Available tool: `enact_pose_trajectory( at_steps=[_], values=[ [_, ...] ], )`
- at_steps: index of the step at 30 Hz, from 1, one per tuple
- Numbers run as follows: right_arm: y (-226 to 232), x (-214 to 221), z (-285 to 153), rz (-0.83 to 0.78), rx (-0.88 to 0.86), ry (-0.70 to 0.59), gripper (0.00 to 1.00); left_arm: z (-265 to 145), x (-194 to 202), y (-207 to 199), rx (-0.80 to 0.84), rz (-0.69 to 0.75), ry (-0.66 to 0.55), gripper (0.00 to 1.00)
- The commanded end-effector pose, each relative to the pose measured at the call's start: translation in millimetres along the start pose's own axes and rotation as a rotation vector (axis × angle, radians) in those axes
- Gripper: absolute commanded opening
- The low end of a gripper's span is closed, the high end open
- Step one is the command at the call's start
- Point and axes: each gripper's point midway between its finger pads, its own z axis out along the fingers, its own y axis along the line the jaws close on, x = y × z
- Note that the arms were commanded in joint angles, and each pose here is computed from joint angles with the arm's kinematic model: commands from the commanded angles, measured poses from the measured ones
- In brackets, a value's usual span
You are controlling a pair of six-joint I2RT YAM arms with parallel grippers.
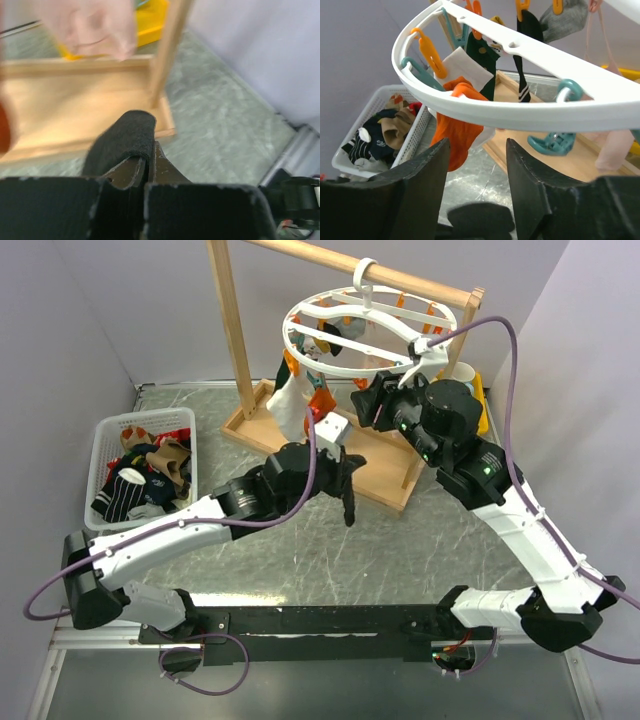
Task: Remove the socks clipped to the hanger
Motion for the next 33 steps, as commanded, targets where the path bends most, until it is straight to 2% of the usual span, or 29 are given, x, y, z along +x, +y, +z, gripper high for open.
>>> enact_pose_trajectory(
  at_steps=[1, 4, 7, 14, 22, 26, 30, 33],
  values=[
    [-7, -24, -23, 0.006, 0.014, -0.095, 0.60, -33, -14, 35, -0.179, 0.002, -0.002, 0.01],
    [-14, -27, -36, 0.010, 0.026, -0.127, 0.59, -56, -13, 68, -0.325, 0.037, 0.039, 0.01],
    [-21, -30, -45, 0.004, 0.041, -0.139, 0.58, -82, -23, 104, -0.423, 0.012, 0.056, 0.01],
    [-36, -29, -60, 0.005, 0.087, -0.146, 0.59, -155, -48, 205, -0.717, -0.111, -0.059, 0.01],
    [-46, -12, -82, 0.069, 0.095, -0.142, 0.77, -193, -19, 290, -1.008, -0.192, -0.015, 0.01],
    [-47, 1, -94, 0.109, 0.068, -0.144, 0.78, -226, -23, 339, -1.159, -0.263, -0.083, 0.01],
    [-46, 12, -103, 0.130, 0.036, -0.136, 0.78, -248, -36, 377, -1.235, -0.299, -0.140, 0.01],
    [-48, 22, -107, 0.135, 0.033, -0.119, 0.78, -249, -29, 402, -1.266, -0.313, -0.089, 0.01]
  ],
)
